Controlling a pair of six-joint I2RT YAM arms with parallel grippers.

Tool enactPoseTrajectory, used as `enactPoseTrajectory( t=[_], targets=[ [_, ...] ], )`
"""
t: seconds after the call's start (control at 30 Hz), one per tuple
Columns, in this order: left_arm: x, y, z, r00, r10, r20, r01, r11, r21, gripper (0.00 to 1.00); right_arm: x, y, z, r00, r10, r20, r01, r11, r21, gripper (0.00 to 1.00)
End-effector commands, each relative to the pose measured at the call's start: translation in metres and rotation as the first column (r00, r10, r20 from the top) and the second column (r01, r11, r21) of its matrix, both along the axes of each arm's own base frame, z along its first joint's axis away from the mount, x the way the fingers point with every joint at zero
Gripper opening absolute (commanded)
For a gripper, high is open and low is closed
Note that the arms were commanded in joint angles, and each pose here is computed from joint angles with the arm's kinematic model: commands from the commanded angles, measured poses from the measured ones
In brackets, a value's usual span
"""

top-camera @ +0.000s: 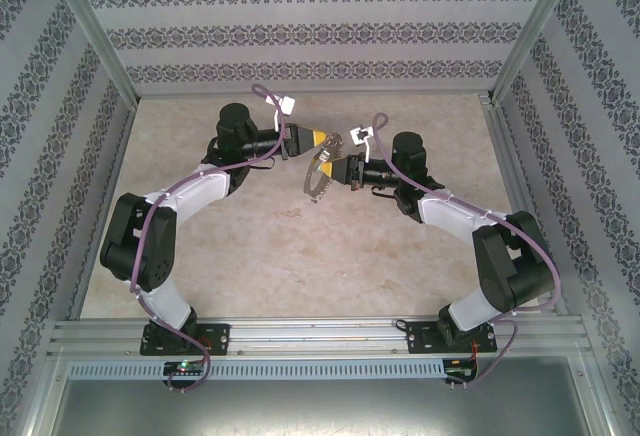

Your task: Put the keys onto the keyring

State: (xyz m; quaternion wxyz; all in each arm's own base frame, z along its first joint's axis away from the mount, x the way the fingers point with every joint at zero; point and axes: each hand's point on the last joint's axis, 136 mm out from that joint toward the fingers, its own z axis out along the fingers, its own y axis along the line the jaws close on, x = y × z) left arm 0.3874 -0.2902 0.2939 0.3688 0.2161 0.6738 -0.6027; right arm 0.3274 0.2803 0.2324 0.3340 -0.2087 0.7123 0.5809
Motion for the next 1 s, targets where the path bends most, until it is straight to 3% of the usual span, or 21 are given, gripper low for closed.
enactPoseTrajectory(
  t=[0.0, 0.23, 0.57, 0.9, 0.97],
  targets=[
    [-0.012, -0.001, 0.034, 0.993, -0.003, 0.12, 0.009, 0.999, -0.049, 0.0, -0.001, 0.002, 0.019, 0.997, -0.002, 0.072, 0.001, 1.0, 0.013, 0.0],
    [-0.013, 0.0, 0.034, 0.993, 0.004, 0.119, 0.003, 0.998, -0.063, 0.0, 0.007, 0.002, 0.031, 0.995, -0.041, 0.087, 0.037, 0.998, 0.04, 0.0],
    [-0.013, -0.002, 0.027, 0.993, 0.017, 0.114, -0.009, 0.997, -0.072, 0.0, -0.003, 0.028, 0.04, 0.994, 0.054, 0.092, -0.058, 0.997, 0.044, 0.0],
    [-0.013, -0.001, 0.026, 0.993, 0.028, 0.111, -0.02, 0.997, -0.077, 0.0, 0.001, 0.015, 0.03, 0.997, 0.006, 0.072, -0.008, 1.0, 0.028, 0.0],
    [-0.012, -0.001, 0.026, 0.993, 0.034, 0.111, -0.025, 0.996, -0.08, 0.0, 0.001, 0.011, 0.027, 0.998, -0.005, 0.067, 0.003, 1.0, 0.026, 0.08]
  ],
)
